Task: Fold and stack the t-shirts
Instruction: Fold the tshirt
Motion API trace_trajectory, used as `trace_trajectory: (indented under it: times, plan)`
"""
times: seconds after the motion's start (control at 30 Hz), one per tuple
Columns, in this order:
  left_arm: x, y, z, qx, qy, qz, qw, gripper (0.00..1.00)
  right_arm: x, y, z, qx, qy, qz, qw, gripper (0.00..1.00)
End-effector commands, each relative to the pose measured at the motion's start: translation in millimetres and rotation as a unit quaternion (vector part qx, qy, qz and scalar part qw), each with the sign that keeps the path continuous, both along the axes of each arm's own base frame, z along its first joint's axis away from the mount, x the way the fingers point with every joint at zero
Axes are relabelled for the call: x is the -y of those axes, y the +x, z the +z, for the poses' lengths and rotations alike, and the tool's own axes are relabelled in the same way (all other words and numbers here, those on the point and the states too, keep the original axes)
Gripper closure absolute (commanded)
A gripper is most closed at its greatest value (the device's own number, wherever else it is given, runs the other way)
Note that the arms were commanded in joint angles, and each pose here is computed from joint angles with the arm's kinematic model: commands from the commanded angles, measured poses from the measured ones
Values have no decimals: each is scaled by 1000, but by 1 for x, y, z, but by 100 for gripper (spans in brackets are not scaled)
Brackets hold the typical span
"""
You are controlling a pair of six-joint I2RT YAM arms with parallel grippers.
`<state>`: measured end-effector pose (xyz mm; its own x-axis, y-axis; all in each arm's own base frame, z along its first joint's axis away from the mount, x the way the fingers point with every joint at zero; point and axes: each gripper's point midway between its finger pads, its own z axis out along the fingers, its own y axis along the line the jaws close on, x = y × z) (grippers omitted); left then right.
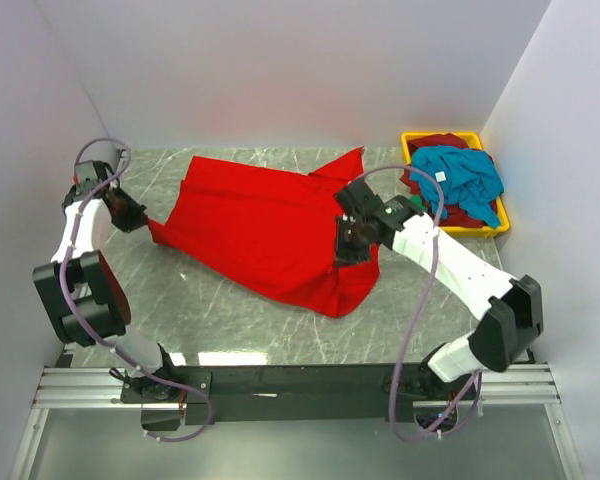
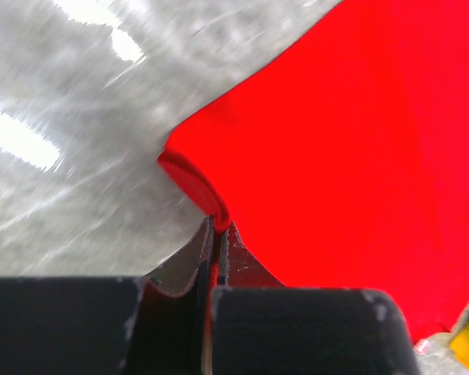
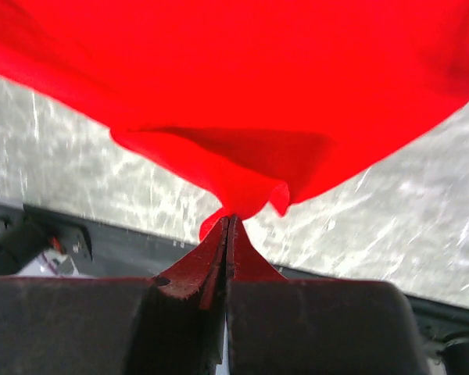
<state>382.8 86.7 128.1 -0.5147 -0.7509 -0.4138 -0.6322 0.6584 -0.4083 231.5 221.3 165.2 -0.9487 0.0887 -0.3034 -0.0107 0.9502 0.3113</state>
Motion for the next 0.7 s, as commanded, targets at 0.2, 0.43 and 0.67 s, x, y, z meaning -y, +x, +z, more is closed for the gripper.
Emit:
trace_trajectory:
  times: [0.2, 0.43, 0.67]
  plan:
    - [12, 50, 10, 34, -30, -73, 996, 99, 26, 65, 16, 49, -23, -27, 998, 100]
    - [12, 68, 5, 32, -39, -96, 994, 99, 39, 93, 10, 53, -41, -37, 997, 100]
    - [16, 77, -11, 17, -49, -112, 992, 99, 53, 109, -3, 52, -66, -45, 995, 100]
